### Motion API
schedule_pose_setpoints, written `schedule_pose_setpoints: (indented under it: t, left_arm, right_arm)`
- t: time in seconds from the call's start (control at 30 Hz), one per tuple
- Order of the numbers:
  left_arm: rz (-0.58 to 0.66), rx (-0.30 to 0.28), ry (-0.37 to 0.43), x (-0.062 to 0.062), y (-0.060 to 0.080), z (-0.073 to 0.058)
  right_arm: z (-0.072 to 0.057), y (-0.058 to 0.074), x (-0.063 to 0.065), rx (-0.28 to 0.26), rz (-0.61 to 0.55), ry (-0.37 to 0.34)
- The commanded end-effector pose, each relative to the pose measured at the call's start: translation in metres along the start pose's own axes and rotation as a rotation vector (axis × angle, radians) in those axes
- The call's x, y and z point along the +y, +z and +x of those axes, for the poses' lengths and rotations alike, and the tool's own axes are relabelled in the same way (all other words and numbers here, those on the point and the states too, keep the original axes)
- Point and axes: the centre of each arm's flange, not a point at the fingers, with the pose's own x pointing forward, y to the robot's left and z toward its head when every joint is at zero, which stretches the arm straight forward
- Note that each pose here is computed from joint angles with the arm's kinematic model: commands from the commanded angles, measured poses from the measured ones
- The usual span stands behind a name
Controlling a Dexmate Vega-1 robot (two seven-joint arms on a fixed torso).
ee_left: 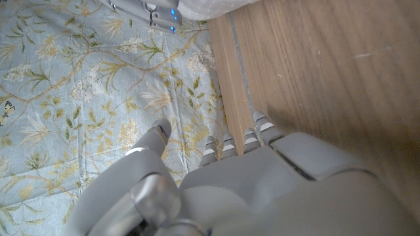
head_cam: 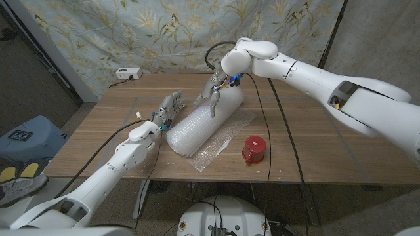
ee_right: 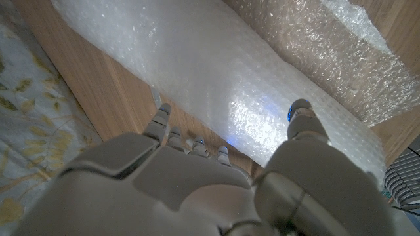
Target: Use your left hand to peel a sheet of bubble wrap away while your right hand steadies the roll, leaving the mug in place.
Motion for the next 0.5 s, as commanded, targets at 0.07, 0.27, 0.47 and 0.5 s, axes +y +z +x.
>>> schedule_pose_setpoints:
  t: [0.07, 0.27, 0.47, 0.5]
  left_arm:
    - [-0.006, 0.01, -0.015, -0.006, -0.003, 0.007]
    - [-0.008, 0.02, -0.014, -0.007, -0.005, 0.007]
    - [-0.01, 0.018, -0.014, -0.006, -0.004, 0.01]
    - [-0.01, 0.018, -0.014, -0.006, -0.004, 0.01]
  right_arm:
    - [0.013, -0.002, 0.005, -0.012, -0.004, -0.003]
    - [0.019, -0.002, 0.008, -0.016, -0.001, -0.001]
    - [0.024, 0.0, 0.011, -0.02, -0.008, 0.006]
    - [0.024, 0.0, 0.012, -0.019, -0.009, 0.007]
